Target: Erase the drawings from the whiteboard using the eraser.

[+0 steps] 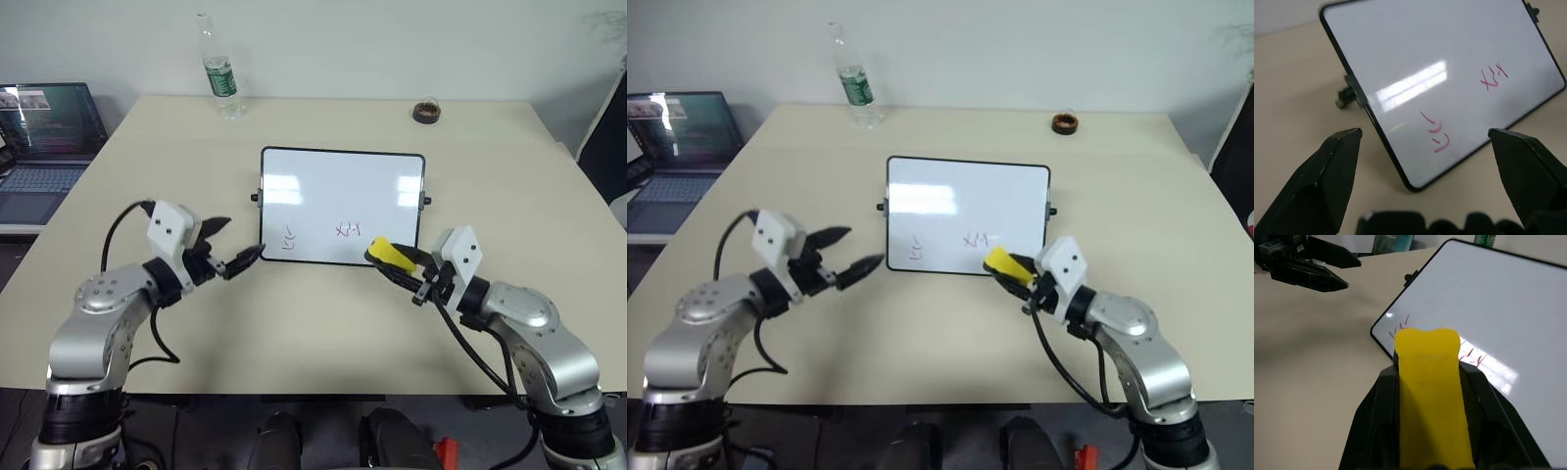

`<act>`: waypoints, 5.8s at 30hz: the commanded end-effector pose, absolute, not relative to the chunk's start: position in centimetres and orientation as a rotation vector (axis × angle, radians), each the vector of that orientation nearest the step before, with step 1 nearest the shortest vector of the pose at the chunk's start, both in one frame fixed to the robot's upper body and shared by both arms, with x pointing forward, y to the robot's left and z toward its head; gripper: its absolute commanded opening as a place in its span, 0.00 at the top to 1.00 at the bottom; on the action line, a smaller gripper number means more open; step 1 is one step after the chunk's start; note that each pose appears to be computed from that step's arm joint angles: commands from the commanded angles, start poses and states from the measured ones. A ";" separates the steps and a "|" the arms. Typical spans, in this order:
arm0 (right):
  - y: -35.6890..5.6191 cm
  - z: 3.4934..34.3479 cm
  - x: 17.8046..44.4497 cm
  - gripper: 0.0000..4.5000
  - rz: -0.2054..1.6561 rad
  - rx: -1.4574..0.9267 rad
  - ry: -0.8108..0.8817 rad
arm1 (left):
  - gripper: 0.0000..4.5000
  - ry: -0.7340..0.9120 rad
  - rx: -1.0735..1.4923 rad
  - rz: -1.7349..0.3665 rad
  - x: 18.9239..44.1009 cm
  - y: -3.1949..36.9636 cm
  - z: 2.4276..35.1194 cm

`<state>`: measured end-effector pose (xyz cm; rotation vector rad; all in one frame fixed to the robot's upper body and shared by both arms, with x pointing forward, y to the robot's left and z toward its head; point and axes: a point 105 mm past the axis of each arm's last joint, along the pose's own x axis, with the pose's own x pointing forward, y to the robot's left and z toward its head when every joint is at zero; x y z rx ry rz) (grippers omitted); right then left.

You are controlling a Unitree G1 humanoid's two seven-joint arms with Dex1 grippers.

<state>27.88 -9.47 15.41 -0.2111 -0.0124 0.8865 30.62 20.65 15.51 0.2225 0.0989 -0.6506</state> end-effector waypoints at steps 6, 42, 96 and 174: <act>-9.9 14.8 27.7 0.73 0.870 -0.323 -0.014 | 0.00 0.113 0.288 -0.683 29.4 20.6 15.1; -6.9 11.7 37.8 0.73 0.714 -0.914 0.018 | 0.00 0.120 0.331 -0.791 30.1 18.2 14.6; -7.3 14.9 38.8 0.73 0.568 -0.950 -0.095 | 0.00 0.128 0.314 -0.817 30.3 17.9 13.6; -5.2 14.3 30.5 0.73 1.021 -0.433 0.068 | 0.00 0.122 0.253 -0.549 28.5 23.0 15.3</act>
